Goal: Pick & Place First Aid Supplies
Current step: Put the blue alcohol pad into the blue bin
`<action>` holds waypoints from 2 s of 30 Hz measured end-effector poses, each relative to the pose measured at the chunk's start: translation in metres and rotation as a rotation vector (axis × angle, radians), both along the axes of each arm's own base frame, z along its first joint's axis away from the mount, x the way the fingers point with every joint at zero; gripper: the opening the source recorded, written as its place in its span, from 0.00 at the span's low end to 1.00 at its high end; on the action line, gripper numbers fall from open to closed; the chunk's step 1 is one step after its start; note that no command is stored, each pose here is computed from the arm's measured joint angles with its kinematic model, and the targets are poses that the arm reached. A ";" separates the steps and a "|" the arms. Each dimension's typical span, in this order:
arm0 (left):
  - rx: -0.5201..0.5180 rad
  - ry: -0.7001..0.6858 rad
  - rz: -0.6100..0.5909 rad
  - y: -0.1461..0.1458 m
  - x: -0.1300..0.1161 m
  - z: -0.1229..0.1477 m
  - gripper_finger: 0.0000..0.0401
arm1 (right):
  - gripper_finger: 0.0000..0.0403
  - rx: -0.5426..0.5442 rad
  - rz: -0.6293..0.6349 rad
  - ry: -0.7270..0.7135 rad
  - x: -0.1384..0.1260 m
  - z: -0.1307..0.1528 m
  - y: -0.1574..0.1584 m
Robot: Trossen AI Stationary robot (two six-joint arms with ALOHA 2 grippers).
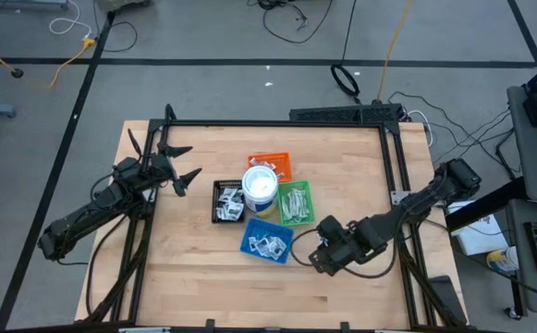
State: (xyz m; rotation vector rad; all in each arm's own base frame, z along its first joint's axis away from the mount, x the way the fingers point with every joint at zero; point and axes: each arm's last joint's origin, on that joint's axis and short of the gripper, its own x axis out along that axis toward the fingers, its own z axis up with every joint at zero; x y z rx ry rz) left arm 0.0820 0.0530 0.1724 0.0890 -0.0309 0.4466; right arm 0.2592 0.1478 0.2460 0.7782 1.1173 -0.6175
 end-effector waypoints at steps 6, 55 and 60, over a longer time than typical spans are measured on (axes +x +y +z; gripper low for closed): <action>0.000 0.000 0.000 0.000 0.000 0.000 0.99 | 0.34 -0.011 -0.038 0.053 -0.013 -0.023 0.005; 0.000 0.000 0.000 0.000 0.000 0.000 0.99 | 0.00 0.017 -0.038 0.176 0.004 -0.095 0.022; 0.000 0.000 0.000 0.000 0.000 0.000 0.99 | 0.00 0.009 -0.039 0.183 0.004 -0.065 0.021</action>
